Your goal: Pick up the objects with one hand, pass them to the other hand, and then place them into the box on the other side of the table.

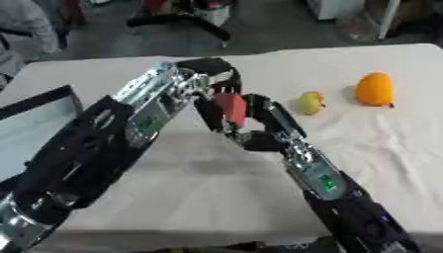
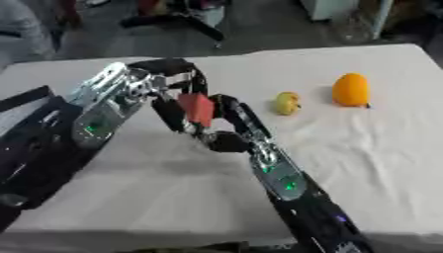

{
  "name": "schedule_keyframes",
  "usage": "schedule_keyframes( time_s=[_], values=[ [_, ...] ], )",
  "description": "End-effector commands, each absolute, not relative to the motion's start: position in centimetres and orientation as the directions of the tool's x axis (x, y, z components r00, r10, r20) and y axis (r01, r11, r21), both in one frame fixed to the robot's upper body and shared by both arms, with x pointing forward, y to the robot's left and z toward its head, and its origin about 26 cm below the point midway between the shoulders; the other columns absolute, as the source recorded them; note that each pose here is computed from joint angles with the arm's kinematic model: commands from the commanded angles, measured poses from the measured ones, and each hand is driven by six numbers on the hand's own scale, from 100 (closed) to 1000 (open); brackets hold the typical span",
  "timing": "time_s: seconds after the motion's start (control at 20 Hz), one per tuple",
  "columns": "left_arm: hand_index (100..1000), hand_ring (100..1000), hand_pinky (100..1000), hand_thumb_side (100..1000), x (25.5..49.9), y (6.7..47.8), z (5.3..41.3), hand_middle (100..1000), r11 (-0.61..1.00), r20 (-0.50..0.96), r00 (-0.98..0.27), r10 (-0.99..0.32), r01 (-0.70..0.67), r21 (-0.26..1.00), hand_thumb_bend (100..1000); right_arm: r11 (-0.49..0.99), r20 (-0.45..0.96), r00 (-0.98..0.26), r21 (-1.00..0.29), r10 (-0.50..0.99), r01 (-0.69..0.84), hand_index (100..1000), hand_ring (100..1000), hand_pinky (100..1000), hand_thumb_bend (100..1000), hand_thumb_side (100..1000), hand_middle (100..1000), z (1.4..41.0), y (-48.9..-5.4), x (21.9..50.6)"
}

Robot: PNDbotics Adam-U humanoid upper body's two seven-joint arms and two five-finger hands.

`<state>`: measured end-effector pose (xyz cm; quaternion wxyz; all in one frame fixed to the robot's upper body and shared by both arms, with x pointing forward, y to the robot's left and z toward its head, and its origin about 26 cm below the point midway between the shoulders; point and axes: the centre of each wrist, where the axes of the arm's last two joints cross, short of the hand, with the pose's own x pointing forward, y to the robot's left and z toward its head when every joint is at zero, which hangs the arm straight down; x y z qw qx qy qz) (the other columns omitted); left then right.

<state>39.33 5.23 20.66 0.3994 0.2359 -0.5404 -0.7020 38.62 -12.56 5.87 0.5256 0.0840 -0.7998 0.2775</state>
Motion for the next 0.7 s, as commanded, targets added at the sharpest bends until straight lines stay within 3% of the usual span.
schedule_keyframes(
  time_s=[0.05, 0.4, 0.7],
  values=[
    [500, 611, 785, 100, 39.73, 6.35, 22.36, 427, -0.094, 0.063, -0.556, -0.829, 0.249, 0.964, 319, 0.802, 0.860, -0.473, -0.414, 0.190, -0.431, 809, 758, 782, 495, 100, 727, 6.66, -12.37, 38.79],
    [470, 599, 783, 100, 39.80, 6.68, 22.51, 399, -0.096, 0.058, -0.555, -0.830, 0.244, 0.965, 326, 0.766, 0.843, -0.482, -0.468, 0.238, -0.440, 869, 806, 807, 567, 100, 787, 6.45, -12.45, 38.82],
    [448, 588, 780, 100, 39.58, 6.98, 22.80, 376, -0.096, 0.055, -0.560, -0.827, 0.237, 0.967, 332, 0.755, 0.843, -0.472, -0.481, 0.259, -0.445, 878, 821, 814, 543, 100, 807, 6.40, -12.54, 38.85]
  ],
)
